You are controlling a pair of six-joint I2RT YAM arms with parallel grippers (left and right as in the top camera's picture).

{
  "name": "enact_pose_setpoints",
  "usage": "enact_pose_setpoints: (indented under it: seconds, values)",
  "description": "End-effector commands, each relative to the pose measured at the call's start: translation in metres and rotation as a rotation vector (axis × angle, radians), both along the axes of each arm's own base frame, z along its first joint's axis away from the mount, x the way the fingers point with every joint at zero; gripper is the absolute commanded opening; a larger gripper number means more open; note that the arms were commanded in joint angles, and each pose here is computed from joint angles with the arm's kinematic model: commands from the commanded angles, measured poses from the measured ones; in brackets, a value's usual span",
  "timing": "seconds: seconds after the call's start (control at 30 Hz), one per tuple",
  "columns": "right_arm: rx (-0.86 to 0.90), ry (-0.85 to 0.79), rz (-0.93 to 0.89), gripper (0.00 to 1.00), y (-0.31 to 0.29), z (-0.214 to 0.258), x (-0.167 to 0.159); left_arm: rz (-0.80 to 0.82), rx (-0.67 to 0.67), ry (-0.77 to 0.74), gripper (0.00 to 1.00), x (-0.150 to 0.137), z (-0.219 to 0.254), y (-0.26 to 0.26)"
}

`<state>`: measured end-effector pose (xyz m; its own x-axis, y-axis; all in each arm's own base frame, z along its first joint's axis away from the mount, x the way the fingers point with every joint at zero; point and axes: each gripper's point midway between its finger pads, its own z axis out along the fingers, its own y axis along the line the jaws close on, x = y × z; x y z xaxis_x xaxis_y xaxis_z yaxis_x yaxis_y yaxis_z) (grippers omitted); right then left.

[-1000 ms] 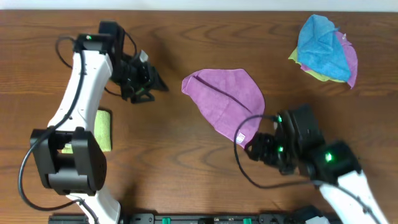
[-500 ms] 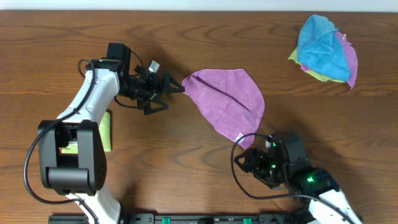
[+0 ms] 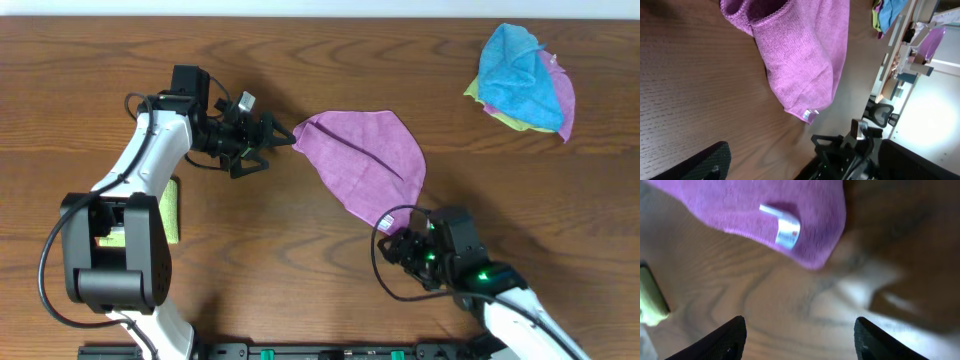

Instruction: Fold the cloth

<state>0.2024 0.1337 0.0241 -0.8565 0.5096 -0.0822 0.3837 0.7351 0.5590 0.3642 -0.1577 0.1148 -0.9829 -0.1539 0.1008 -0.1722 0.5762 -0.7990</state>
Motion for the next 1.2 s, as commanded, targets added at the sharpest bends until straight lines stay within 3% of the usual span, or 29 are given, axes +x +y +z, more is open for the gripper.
enact_pose_setpoints:
  seconds: [0.0, 0.17, 0.43, 0.5, 0.7, 0.9, 1.17]
  values:
    - [-0.04, 0.017, -0.037, 0.7, -0.007, -0.013, 0.005, -0.008, 0.015, -0.019, 0.95, 0.001, -0.003, 0.002]
    - [-0.045, 0.013, -0.041, 0.7, -0.003, -0.027, 0.018, -0.009, 0.033, -0.033, 0.95, 0.003, -0.005, 0.004]
    - [-0.08, 0.003, -0.061, 0.63, -0.007, -0.04, 0.028, -0.029, 0.058, -0.046, 0.95, 0.005, -0.015, 0.003]
    - [-0.098, 0.002, -0.067, 0.51, -0.01, -0.042, 0.028, -0.039, 0.057, -0.039, 0.95, 0.006, -0.022, -0.001]
    - [-0.117, -0.005, -0.078, 0.02, -0.013, -0.042, 0.03, -0.071, 0.06, 0.023, 0.95, 0.003, -0.057, -0.013]
    - [-0.117, -0.002, -0.077, 0.01, -0.013, -0.043, 0.029, -0.054, 0.043, 0.024, 0.95, 0.015, -0.076, -0.024]
    - [-0.091, 0.008, -0.062, 0.01, -0.008, -0.042, 0.027, -0.093, 0.03, -0.16, 0.98, 0.041, -0.074, -0.055]
